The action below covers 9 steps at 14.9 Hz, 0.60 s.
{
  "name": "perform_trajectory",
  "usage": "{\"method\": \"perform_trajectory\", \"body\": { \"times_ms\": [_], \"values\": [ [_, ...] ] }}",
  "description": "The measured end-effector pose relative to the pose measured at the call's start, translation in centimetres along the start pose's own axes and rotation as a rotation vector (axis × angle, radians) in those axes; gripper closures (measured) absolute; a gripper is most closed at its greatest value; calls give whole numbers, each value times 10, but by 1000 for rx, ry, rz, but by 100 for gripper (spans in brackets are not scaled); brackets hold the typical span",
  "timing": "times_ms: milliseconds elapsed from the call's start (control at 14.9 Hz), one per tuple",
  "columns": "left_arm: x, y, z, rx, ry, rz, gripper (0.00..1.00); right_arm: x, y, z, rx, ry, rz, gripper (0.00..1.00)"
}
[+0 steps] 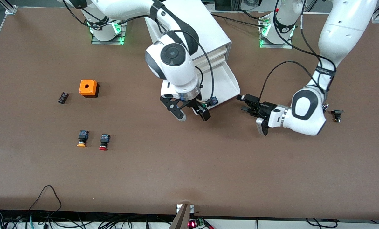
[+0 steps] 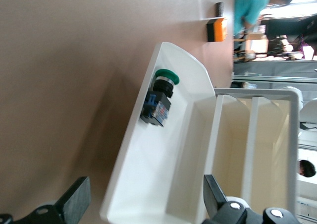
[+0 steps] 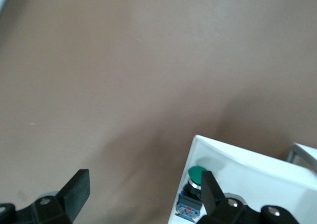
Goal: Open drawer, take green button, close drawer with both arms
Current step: 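Reach the right gripper into the drawer while the left gripper withdraws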
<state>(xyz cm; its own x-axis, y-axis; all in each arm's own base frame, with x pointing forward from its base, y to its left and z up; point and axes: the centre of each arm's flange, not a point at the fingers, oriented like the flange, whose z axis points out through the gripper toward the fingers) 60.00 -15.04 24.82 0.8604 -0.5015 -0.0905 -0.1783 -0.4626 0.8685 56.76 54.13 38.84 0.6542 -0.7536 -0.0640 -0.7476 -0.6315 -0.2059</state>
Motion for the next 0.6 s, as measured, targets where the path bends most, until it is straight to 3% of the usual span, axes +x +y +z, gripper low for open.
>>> {"method": "perform_trajectory", "body": {
  "times_ms": [268,603],
  "values": [
    [4,64,-41,191,-92,-204,0,-23,2,33,-46,-23,58,0],
    [10,132,-60,549,-171,-332,0,-49,9,58,-87,-50,96,0]
  ]
}}
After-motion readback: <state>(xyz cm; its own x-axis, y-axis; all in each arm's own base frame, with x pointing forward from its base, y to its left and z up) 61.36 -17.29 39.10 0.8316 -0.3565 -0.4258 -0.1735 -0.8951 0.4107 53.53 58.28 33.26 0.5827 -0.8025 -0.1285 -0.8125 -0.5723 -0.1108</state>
